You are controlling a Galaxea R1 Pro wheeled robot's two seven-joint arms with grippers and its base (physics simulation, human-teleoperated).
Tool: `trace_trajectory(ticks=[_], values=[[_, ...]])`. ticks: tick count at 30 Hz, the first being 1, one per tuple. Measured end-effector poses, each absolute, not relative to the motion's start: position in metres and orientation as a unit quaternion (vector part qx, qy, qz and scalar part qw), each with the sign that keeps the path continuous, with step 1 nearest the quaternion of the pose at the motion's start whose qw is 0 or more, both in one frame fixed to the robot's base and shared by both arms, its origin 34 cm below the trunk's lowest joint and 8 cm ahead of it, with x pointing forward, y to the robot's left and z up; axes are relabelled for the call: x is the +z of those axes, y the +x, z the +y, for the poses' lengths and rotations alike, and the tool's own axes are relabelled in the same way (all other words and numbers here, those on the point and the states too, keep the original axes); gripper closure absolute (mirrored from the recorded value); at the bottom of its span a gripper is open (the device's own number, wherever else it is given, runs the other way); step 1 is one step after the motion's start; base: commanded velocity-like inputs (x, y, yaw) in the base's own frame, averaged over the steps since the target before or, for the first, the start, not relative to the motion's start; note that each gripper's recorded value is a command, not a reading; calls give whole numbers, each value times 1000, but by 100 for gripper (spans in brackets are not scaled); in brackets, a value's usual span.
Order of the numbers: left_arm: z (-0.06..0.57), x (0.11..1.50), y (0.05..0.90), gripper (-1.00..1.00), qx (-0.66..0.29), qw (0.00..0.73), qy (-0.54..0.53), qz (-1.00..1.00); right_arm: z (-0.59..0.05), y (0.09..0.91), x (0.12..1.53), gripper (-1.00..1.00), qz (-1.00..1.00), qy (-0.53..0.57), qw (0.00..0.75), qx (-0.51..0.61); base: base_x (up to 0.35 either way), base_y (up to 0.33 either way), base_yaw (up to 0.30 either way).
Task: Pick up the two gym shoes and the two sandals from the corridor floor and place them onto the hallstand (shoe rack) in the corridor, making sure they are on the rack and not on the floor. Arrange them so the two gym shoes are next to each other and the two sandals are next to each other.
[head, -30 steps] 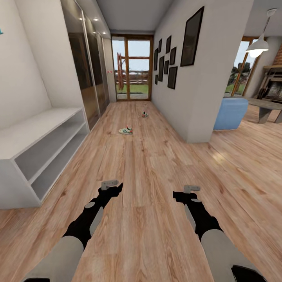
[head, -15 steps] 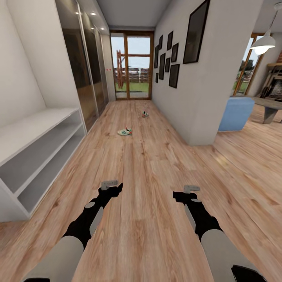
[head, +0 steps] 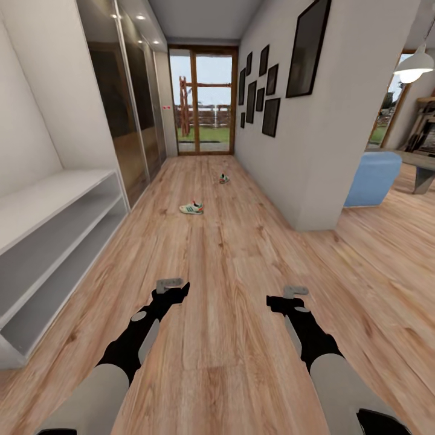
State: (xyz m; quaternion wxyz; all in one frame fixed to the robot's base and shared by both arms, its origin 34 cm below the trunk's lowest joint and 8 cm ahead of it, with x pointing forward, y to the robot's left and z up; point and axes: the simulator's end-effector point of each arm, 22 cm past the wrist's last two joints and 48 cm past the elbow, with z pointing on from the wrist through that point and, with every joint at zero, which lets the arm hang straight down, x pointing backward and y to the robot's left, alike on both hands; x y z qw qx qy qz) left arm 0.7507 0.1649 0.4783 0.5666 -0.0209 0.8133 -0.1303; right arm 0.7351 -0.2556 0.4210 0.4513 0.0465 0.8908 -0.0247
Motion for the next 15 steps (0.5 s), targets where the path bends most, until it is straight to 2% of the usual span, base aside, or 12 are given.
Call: trace_trajectory(ticks=[15], values=[[165,478,751,-100,-131,567,-21,813,-256,735,421,-100,891,47,451,-25,349,0,0]])
